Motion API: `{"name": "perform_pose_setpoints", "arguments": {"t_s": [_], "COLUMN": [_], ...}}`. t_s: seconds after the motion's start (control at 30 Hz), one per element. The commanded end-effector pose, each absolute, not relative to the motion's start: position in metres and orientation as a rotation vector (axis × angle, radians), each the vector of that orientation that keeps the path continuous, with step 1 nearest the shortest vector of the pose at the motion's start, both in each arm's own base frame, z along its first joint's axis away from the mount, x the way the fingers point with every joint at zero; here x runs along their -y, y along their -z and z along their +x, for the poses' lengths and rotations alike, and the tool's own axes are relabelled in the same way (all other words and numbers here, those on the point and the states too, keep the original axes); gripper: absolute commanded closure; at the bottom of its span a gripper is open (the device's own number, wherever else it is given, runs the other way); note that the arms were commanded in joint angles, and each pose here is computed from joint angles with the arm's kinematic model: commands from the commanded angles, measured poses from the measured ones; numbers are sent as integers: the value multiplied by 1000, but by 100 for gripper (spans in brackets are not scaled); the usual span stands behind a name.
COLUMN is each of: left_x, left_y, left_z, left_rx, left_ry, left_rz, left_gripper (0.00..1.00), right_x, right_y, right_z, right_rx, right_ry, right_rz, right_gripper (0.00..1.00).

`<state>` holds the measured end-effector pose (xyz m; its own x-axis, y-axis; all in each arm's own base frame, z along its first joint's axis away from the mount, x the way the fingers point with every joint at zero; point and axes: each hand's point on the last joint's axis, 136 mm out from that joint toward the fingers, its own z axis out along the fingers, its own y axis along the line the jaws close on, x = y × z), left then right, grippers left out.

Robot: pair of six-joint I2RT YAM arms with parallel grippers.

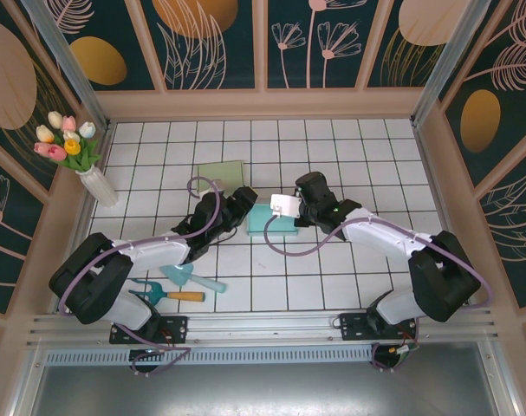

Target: Fold the paper box

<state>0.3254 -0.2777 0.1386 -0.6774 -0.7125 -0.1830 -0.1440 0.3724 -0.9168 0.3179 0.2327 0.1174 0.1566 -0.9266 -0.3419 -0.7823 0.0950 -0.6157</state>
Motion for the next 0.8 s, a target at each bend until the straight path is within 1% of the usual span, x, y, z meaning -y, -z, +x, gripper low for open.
{"name": "perform_pose_setpoints", "arguments": {"t_s": [0.0,0.13,0.23,0.57,0.77], "left_x": [299,297,301,309,307], "left_y": [-156,-150,-148,-175,-177], "left_z": [312,311,309,314,316], "left_rx": [-2073,-2086,-2087,-2068,-2058], "left_ry": [1422,1400,1454,1453,1430], "left_rz": [-693,-706,-717,-699,-705], "left_gripper": [39,39,39,38,38], "right_x": [-241,-239,-238,-242,-248], "right_y": [-117,-114,-118,-134,-141], "right_z": [322,319,318,319,328], "right_rx": [-1688,-1684,-1677,-1681,-1711], "right_ry": [222,225,231,225,197], "right_rz": [-1670,-1690,-1693,-1667,-1579], "right_gripper": [100,100,100,100,100]}}
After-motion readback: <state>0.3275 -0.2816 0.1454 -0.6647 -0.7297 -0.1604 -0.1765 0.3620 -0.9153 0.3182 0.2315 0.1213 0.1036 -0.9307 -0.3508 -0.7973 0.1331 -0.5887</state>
